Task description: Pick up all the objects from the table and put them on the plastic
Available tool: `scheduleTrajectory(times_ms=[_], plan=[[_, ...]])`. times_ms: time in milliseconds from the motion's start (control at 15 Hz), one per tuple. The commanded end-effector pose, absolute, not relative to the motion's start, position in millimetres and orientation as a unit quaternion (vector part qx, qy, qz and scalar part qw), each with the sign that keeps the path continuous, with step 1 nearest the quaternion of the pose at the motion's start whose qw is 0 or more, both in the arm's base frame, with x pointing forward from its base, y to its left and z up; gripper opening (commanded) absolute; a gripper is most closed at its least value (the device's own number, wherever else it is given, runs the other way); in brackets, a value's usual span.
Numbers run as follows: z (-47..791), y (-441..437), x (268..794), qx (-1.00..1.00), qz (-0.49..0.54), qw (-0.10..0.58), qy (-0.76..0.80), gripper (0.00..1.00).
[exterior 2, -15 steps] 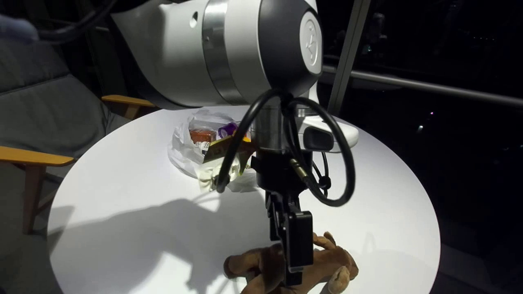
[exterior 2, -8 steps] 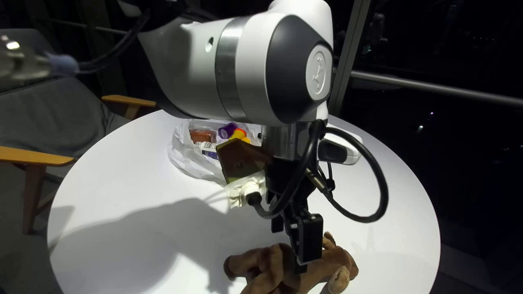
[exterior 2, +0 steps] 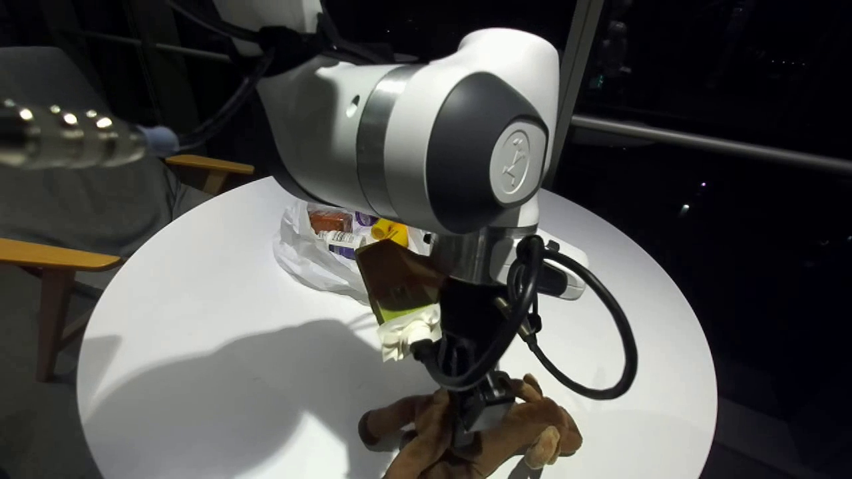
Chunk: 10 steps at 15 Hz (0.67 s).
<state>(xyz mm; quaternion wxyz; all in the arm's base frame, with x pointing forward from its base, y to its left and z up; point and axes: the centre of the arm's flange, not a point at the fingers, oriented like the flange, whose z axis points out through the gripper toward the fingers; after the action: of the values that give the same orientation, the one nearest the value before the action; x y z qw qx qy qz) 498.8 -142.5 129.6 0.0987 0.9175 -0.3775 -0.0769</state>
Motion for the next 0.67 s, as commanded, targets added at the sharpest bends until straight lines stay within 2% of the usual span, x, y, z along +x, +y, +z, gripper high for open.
scheduleTrajectory(times_ms=[0, 67, 200, 333, 600], plan=[[145, -98, 496, 0.909, -0.047, 0.116, -0.397, 0.10], [154, -76, 494, 0.906, -0.018, 0.126, -0.403, 0.07], [171, -33, 488, 0.905, 0.037, 0.135, -0.401, 0.10], [187, 8, 484, 0.903, 0.087, 0.137, -0.398, 0.09], [233, 83, 480, 0.881, 0.175, 0.118, -0.423, 0.09]])
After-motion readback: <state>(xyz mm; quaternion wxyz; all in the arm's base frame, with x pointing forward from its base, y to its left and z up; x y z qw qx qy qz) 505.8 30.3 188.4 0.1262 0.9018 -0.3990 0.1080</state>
